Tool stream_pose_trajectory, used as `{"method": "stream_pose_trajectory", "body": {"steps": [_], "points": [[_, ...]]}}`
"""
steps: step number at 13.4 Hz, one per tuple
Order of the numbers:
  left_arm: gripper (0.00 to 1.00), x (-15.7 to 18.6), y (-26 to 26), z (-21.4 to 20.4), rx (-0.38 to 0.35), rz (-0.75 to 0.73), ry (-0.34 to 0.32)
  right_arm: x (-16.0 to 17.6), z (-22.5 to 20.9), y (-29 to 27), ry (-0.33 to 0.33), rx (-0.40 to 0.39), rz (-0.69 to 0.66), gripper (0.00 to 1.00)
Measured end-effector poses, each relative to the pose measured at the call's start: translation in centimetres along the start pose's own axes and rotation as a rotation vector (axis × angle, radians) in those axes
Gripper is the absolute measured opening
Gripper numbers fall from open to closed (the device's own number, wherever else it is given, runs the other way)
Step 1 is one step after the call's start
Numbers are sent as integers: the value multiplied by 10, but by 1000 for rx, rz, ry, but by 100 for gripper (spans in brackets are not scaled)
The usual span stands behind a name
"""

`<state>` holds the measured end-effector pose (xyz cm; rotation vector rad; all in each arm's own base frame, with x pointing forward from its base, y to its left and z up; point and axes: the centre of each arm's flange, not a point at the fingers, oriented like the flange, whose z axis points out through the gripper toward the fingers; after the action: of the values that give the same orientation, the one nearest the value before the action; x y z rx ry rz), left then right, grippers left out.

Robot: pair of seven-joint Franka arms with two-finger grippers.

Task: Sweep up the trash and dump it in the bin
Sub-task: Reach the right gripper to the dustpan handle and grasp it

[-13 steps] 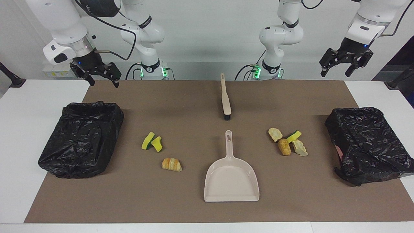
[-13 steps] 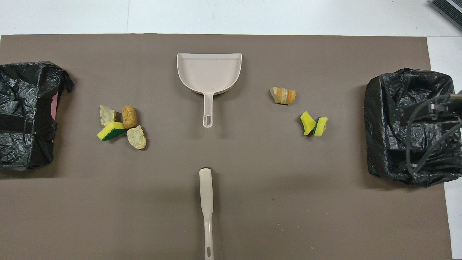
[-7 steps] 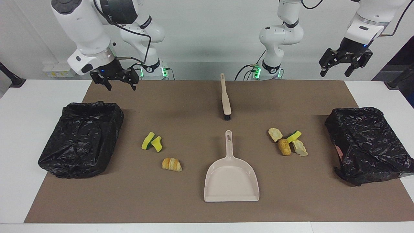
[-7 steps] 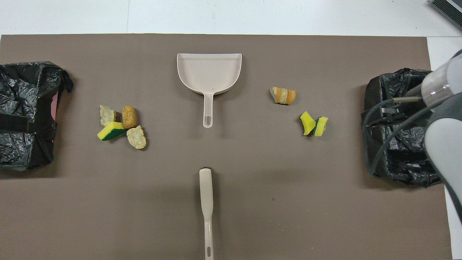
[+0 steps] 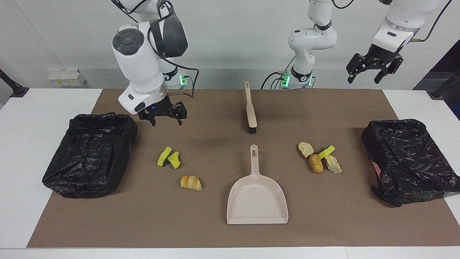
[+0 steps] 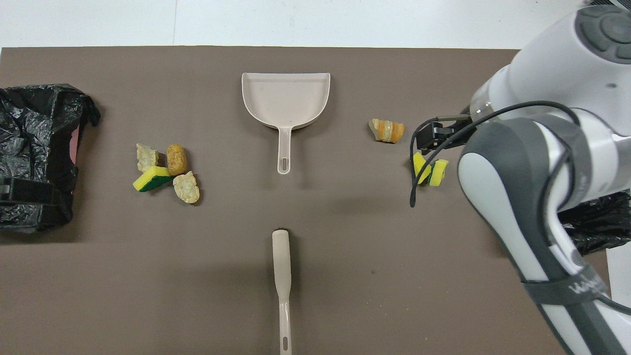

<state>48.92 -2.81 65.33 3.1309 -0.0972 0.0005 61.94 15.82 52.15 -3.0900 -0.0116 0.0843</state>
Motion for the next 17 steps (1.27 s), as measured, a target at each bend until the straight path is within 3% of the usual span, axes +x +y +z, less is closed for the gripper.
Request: {"method": "stream_pose_trajectory", "body": {"steps": [7, 12, 17], "points": [[100, -5, -8, 14, -3, -16, -28, 23, 84, -135, 111, 76, 7, 100], [100, -4, -8, 29, -3, -16, -46, 16, 134, -242, 178, 25, 49, 100], [100, -4, -7, 32, -3, -14, -52, 18, 162, -267, 225, 7, 4, 95]]}}
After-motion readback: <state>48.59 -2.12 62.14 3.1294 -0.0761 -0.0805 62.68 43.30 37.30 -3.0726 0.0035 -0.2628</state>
